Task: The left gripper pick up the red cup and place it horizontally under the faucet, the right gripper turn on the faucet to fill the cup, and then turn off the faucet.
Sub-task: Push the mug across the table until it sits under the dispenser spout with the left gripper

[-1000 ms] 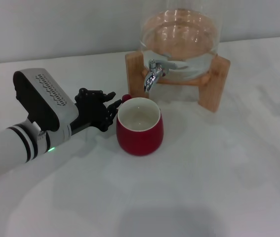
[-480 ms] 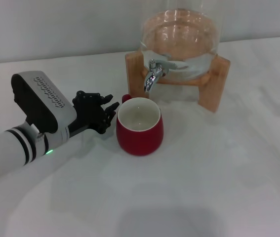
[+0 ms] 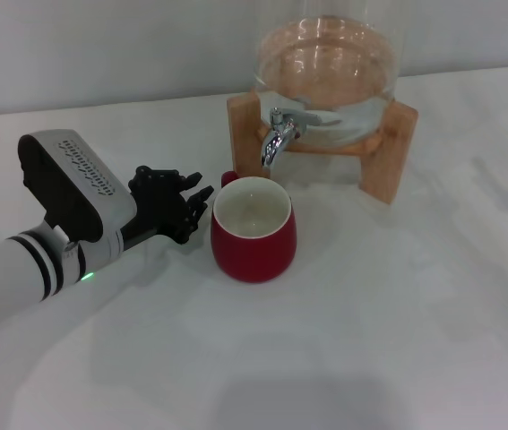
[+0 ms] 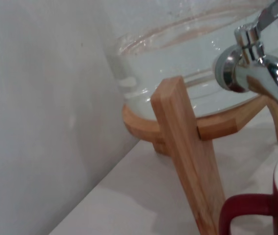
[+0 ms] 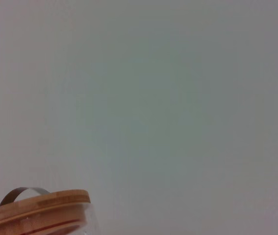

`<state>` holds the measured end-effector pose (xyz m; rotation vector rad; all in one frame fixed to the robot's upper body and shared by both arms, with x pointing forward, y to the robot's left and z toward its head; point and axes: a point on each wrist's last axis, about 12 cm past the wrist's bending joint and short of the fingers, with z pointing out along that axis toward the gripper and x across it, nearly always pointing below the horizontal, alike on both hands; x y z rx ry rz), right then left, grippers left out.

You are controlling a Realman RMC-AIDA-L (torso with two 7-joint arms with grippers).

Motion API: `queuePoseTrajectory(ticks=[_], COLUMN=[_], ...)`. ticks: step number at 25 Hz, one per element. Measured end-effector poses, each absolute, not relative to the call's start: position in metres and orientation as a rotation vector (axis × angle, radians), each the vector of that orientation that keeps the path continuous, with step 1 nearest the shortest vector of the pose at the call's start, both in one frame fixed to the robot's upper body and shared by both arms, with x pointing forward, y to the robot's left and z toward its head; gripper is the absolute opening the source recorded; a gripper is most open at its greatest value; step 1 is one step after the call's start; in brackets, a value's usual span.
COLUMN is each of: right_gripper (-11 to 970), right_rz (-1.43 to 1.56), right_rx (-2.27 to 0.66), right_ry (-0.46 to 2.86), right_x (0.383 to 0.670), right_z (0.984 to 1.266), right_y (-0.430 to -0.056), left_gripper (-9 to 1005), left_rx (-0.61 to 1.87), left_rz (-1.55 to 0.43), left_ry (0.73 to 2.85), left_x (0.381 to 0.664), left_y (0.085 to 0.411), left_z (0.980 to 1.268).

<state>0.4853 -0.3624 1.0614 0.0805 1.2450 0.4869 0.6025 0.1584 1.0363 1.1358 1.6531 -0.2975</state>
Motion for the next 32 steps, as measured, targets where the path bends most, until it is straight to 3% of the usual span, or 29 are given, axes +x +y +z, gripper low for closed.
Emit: queuePoseTrajectory(ticks=[32], right_gripper=[828], right_rz=[0.489], right_rx=[0.078], right_ry=[1.244], right_x=[0.487], right_z=[1.0621], right_y=[-0.3617], left_gripper=[318], left_rx=[1.104], left_rz=[-0.276], left_ry=[1.682], left_x=[0.6019], left_y=[0.1637], left_z=[1.0329])
